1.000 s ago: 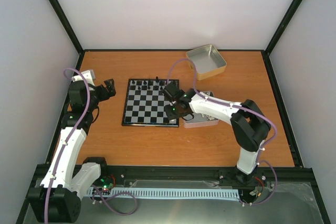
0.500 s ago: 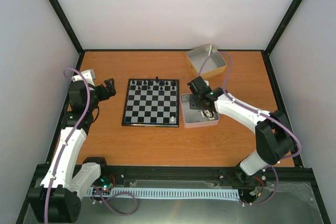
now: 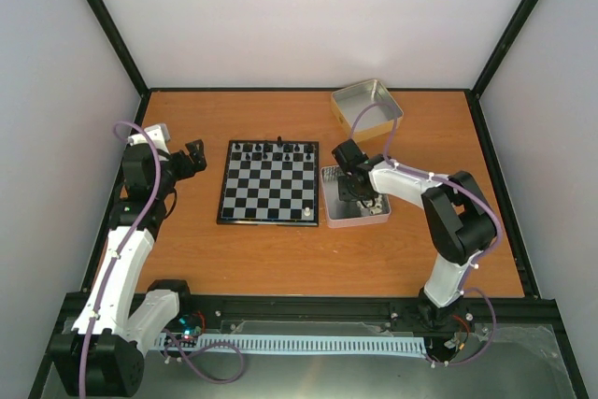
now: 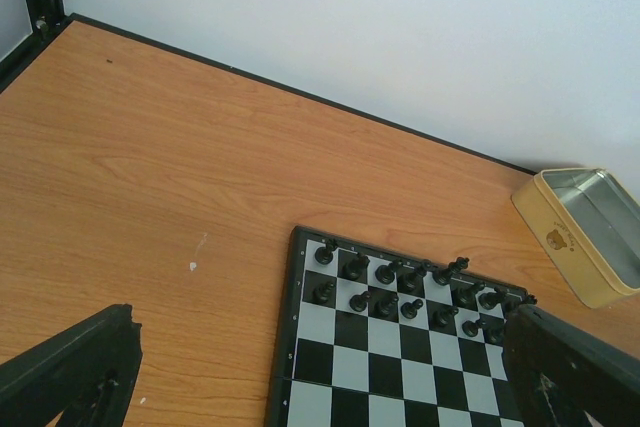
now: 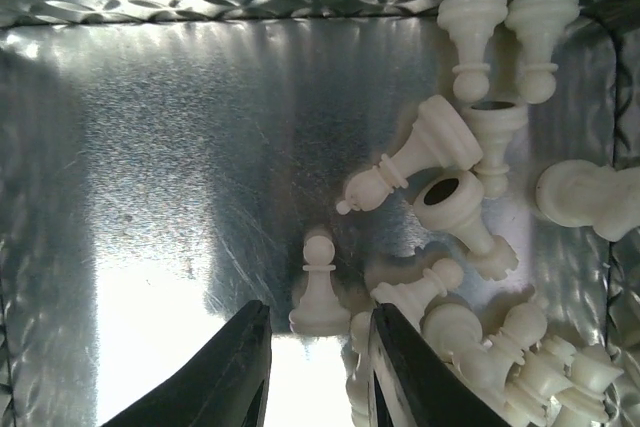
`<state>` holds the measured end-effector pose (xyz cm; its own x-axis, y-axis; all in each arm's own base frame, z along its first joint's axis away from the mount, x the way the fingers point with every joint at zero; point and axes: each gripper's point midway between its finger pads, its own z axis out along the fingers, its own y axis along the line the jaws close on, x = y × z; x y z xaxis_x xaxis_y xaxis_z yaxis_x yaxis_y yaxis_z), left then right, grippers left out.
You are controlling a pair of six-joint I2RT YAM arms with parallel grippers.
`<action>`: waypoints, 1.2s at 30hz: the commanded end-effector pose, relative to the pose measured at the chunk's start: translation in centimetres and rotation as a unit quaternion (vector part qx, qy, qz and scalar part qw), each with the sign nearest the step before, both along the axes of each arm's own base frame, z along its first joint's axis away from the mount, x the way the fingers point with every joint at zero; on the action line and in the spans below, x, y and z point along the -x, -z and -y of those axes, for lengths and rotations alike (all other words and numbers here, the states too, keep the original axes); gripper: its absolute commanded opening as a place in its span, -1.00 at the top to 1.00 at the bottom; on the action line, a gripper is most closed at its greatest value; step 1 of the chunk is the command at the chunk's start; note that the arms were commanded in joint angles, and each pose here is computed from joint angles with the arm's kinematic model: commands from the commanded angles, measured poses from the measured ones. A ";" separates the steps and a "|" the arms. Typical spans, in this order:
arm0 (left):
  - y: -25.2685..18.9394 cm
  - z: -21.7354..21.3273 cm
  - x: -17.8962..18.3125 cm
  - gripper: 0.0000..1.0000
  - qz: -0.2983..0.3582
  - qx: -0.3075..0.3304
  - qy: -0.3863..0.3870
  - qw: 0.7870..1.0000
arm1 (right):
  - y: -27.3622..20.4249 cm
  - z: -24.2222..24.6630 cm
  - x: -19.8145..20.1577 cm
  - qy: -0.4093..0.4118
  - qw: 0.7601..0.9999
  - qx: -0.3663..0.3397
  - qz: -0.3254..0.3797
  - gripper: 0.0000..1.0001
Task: Set up the chess pieces on the board
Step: Pick up the chess piece from the storage box.
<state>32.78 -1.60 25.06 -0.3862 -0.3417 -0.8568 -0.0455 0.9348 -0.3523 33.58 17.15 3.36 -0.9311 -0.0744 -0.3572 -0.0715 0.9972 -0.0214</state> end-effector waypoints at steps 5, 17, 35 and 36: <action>-0.8 0.4 -0.4 -0.99 0.017 -0.006 0.011 1.000 | 0.3 -0.6 -1.6 -0.021 1.000 0.000 0.015 0.43; -0.6 0.4 -0.4 -0.99 0.014 -0.006 0.010 1.000 | 1.4 -0.5 -1.0 -0.020 1.000 -0.004 0.001 0.66; -2.5 9.9 1.3 -0.99 0.052 0.117 0.272 0.954 | -9.6 -7.6 0.2 -0.165 0.949 -0.236 0.129 0.78; -2.4 10.9 1.7 -0.99 0.040 0.145 0.294 0.944 | -10.8 -8.6 1.0 -0.193 0.934 -0.270 0.135 0.79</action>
